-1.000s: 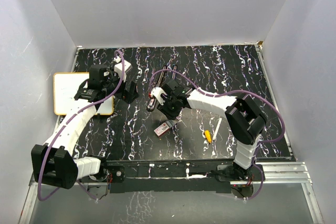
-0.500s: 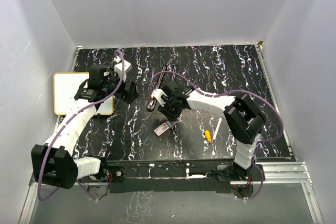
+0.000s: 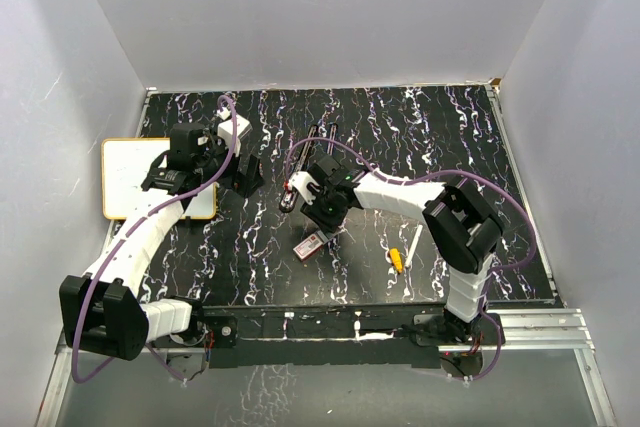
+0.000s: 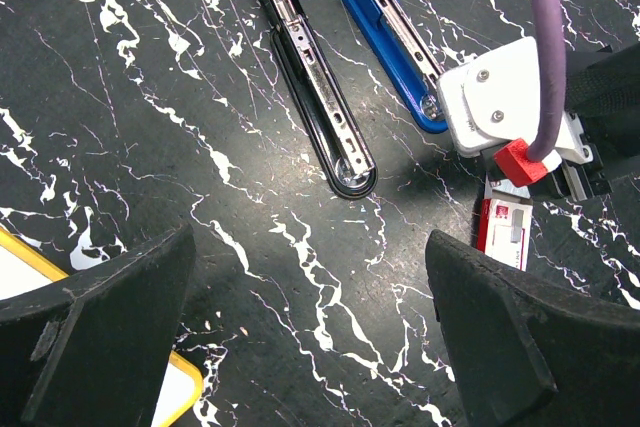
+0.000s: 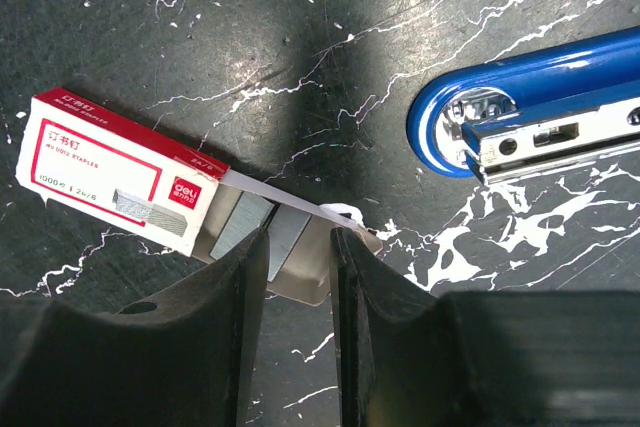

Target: Load the staples into the stapler

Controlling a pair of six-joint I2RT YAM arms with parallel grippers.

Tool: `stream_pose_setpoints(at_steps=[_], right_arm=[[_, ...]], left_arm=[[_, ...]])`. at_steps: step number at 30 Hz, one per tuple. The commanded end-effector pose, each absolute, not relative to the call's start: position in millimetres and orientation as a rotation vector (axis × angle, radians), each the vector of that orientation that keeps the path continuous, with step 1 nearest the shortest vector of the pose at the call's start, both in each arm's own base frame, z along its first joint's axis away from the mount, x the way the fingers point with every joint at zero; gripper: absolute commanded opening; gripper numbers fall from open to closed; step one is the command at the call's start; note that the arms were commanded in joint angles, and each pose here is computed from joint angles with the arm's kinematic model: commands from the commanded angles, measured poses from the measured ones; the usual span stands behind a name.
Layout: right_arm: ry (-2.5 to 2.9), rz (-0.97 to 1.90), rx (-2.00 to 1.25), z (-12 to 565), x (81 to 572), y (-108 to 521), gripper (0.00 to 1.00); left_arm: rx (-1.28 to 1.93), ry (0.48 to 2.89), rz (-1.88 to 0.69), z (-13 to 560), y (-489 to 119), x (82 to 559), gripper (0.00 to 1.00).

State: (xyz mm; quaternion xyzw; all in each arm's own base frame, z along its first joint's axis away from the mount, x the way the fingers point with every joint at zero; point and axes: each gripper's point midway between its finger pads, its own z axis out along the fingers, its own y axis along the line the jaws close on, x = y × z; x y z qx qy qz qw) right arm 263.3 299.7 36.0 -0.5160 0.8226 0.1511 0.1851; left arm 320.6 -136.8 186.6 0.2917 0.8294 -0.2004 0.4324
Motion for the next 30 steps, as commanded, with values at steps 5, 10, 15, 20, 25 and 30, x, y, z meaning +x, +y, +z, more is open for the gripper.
stream_pose_setpoints(at_steps=[5,10,15,20,25,30], right_arm=[[2.306,0.433,-1.431,35.9,269.7,303.8,0.34],[2.309,0.448,-1.434,35.0,267.4,304.7,0.34],[2.313,0.461,-1.432,35.0,265.7,305.5,0.35],[2.313,0.463,-1.435,34.2,264.9,305.8,0.35],[2.312,0.454,-1.45,31.6,262.6,305.8,0.36],[2.316,0.458,-1.46,29.8,259.5,305.5,0.37]], left_arm=[[0.751,2.031,-0.515,195.6,-139.1,314.0,0.97],[0.75,2.034,-0.514,194.6,-138.6,314.0,0.97],[0.75,2.033,-0.513,195.0,-138.5,313.9,0.97],[0.75,2.03,-0.513,195.3,-138.5,313.8,0.97],[0.751,2.031,-0.515,195.1,-138.9,314.0,0.97],[0.749,2.034,-0.517,194.6,-139.2,314.0,0.97]])
